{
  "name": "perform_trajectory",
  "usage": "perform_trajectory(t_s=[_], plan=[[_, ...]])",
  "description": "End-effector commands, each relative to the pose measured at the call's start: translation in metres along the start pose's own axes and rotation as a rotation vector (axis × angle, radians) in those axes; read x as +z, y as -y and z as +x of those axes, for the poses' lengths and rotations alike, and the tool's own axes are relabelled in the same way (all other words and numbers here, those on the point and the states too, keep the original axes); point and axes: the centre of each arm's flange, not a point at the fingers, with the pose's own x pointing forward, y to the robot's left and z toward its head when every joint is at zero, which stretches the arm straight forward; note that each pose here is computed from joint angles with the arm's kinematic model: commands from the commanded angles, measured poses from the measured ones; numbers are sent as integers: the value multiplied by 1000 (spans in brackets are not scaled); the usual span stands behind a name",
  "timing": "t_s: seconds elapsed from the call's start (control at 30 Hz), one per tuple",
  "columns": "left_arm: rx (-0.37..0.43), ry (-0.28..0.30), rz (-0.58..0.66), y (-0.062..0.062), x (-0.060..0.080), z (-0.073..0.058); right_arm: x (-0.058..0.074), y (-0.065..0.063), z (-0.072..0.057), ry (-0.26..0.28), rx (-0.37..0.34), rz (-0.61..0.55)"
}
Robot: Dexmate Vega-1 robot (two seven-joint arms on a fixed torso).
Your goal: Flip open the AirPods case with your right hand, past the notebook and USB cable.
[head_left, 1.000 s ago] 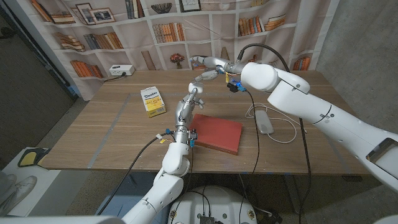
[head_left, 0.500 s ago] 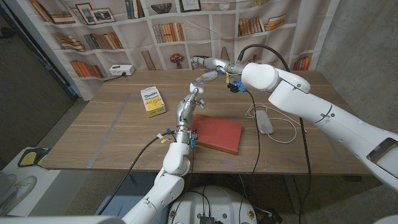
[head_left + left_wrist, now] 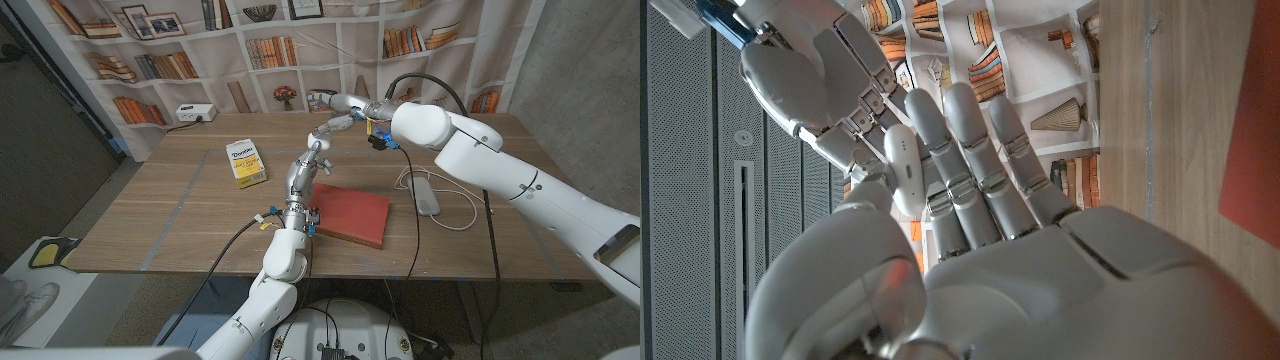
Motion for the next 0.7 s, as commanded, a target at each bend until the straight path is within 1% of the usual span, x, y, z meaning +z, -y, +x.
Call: perform_trajectory(t_s=[0.03, 0.2, 0.7], plan=[[5, 12, 15, 2, 4, -4, 0, -2, -4, -5, 0, 4], [-6, 21, 14, 3, 5, -4, 1, -2, -5, -13, -5, 13], [-7, 31, 26, 4, 10, -8, 3, -1, -9, 1, -6, 33]])
